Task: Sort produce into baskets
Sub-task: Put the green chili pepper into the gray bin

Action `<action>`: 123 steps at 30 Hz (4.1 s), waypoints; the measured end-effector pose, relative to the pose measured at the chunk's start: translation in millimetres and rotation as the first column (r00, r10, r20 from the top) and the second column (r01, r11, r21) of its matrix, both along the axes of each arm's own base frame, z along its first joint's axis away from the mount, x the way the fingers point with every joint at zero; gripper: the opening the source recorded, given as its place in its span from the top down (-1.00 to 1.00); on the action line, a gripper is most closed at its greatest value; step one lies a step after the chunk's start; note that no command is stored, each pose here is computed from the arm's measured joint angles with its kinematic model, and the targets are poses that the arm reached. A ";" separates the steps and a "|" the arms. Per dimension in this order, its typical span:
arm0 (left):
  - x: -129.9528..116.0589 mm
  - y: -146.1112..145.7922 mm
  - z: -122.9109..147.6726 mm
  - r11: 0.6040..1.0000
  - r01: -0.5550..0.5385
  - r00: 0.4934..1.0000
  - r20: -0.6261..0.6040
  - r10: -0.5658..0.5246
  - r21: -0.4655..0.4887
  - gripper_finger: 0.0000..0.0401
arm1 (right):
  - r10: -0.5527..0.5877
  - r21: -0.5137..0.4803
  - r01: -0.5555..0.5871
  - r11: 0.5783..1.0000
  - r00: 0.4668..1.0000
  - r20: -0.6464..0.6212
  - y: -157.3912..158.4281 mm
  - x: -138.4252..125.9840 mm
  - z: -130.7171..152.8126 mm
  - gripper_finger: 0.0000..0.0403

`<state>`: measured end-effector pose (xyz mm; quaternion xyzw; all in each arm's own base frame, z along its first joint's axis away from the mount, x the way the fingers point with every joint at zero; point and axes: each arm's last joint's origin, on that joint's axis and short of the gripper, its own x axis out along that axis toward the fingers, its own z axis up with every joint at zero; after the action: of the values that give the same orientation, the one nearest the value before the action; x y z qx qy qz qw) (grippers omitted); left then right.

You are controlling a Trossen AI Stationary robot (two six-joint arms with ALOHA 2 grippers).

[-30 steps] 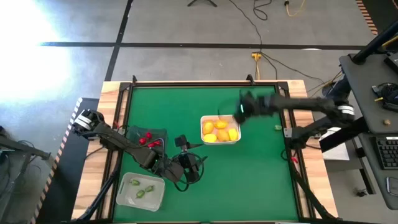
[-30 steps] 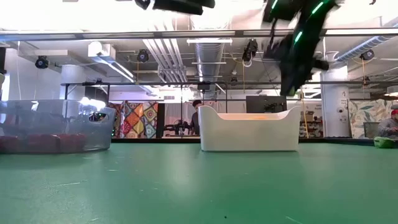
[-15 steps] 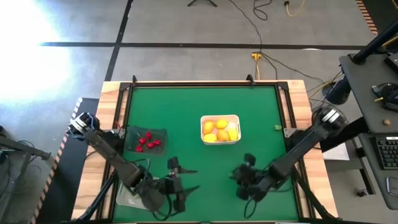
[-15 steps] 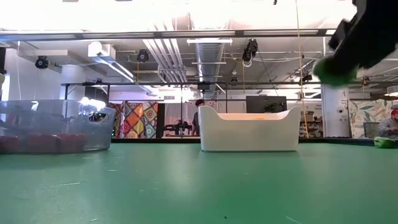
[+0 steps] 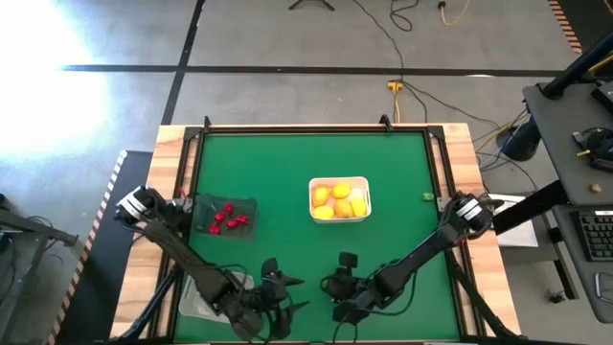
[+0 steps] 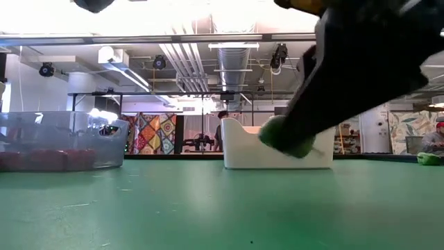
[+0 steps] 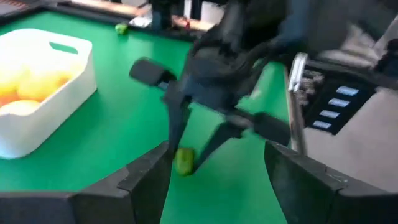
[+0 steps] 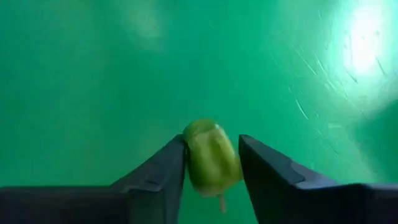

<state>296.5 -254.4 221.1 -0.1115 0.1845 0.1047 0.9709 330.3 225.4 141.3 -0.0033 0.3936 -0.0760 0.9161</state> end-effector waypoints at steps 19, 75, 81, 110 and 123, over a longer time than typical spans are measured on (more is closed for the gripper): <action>55.4 18.4 -94.9 0.998 0.003 0.987 -0.160 0.008 0.069 -0.39 | 0.026 0.058 -0.019 0.998 0.991 -0.128 10.9 -32.7 43.5 -0.44; 96.1 35.6 -148.0 0.961 -0.276 0.958 -0.078 0.277 0.024 -0.01 | -0.022 -0.145 -0.004 0.989 0.984 -0.180 -3.1 -58.5 62.9 -0.19; 94.7 36.9 -148.5 0.959 -0.279 0.955 -0.094 0.282 0.046 0.29 | -0.028 -0.140 0.003 0.990 0.984 -0.176 -4.3 -59.4 65.4 -0.16; -113.8 -1.0 36.2 0.978 -0.167 0.863 -0.498 0.083 -0.127 0.54 | -0.072 -0.238 0.019 0.971 0.974 -0.217 -15.1 -68.1 69.8 -0.11; -148.1 -1.5 -31.9 0.927 -0.308 0.594 -0.804 0.011 -0.215 0.53 | -0.064 -0.252 0.003 0.968 0.971 -0.232 -20.2 -64.0 69.8 -0.11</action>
<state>148.3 -255.8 189.2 -0.2317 0.5975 0.1981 0.7416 266.3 205.2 211.1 -0.1212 0.4879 -0.1397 0.8531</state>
